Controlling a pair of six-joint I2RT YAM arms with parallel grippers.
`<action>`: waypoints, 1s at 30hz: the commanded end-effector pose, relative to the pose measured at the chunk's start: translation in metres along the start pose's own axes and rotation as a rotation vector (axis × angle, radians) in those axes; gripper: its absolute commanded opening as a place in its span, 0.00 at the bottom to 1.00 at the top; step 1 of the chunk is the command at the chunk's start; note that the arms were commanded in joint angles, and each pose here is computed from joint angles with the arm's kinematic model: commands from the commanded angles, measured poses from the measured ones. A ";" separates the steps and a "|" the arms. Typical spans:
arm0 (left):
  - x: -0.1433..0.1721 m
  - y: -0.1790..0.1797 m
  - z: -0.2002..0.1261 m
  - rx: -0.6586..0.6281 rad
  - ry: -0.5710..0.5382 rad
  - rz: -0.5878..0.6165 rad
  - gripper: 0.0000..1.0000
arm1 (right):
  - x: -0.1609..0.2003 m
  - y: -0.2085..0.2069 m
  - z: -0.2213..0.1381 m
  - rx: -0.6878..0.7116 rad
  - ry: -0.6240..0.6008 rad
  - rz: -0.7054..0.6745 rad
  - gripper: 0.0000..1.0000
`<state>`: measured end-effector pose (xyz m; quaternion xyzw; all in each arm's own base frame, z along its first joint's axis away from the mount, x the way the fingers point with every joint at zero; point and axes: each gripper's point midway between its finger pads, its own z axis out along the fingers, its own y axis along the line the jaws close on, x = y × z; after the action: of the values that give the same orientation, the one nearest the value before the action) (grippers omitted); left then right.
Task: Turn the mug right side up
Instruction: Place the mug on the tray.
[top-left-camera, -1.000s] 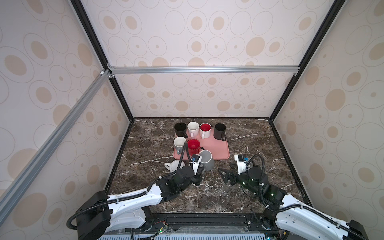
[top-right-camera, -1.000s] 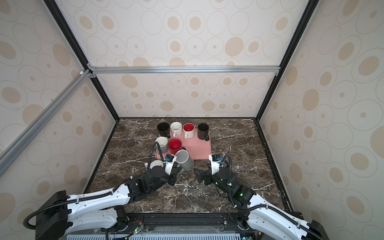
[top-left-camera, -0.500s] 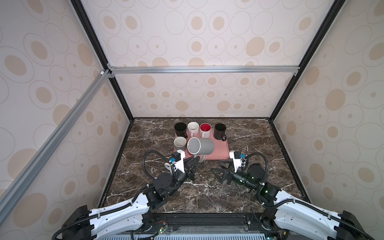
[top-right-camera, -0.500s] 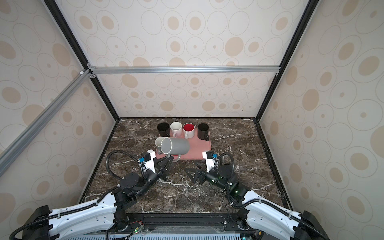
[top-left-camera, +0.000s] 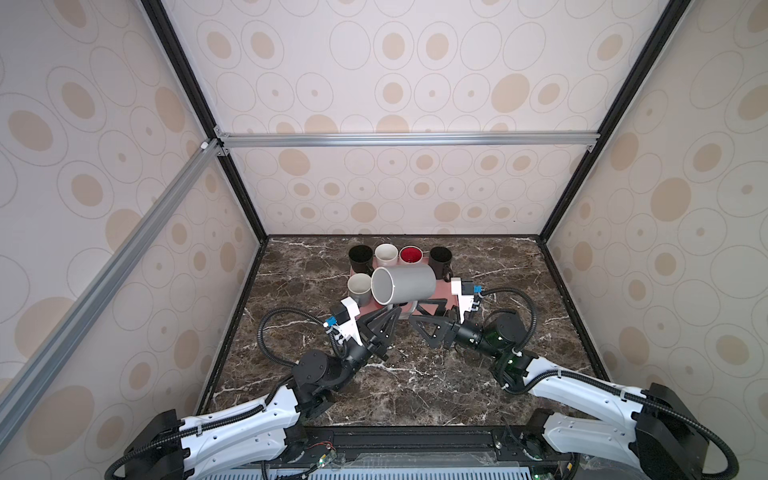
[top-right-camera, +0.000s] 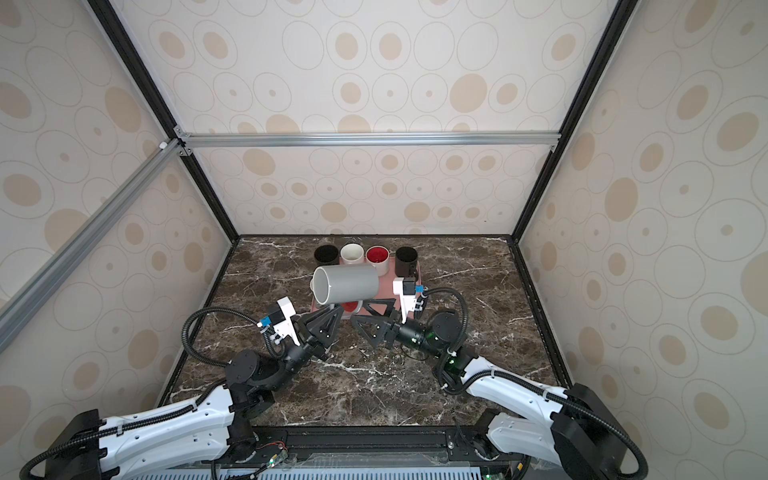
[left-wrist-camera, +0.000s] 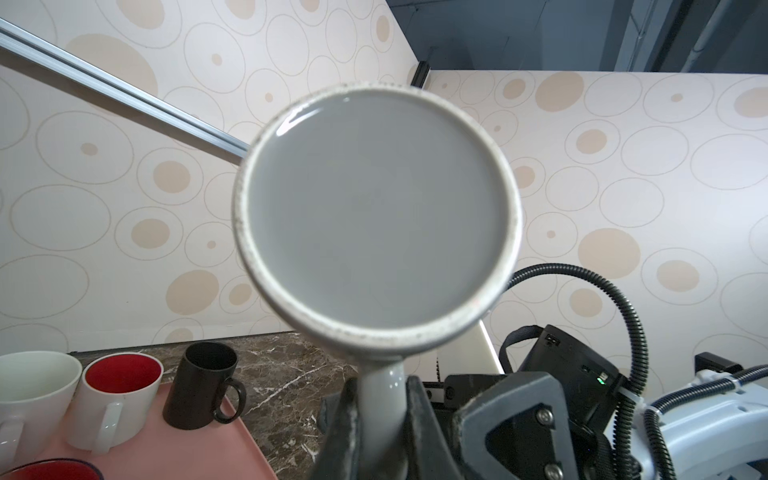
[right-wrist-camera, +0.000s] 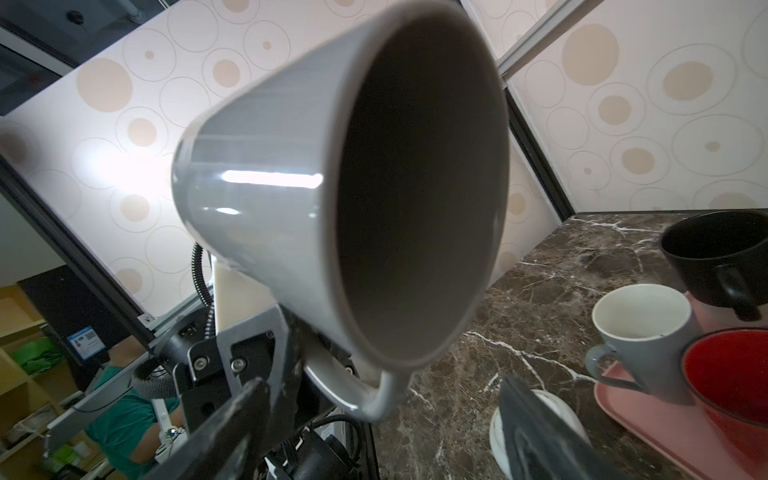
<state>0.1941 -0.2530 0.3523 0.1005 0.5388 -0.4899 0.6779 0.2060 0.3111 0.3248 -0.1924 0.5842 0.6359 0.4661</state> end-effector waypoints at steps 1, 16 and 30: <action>-0.063 -0.029 -0.003 0.114 -0.206 -0.052 0.00 | -0.025 0.037 0.005 -0.168 -0.048 -0.016 0.84; -0.067 -0.030 -0.005 0.118 -0.211 -0.071 0.00 | -0.033 0.053 0.012 -0.263 -0.047 0.009 0.29; -0.045 0.007 0.002 -0.102 -0.104 -0.082 0.75 | -0.032 0.018 -0.002 0.042 -0.017 -0.057 0.00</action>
<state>0.1996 -0.2401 0.3689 0.0546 0.5407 -0.4969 0.6766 0.2036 0.3118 0.3409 -0.1941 0.5927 0.6434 0.4440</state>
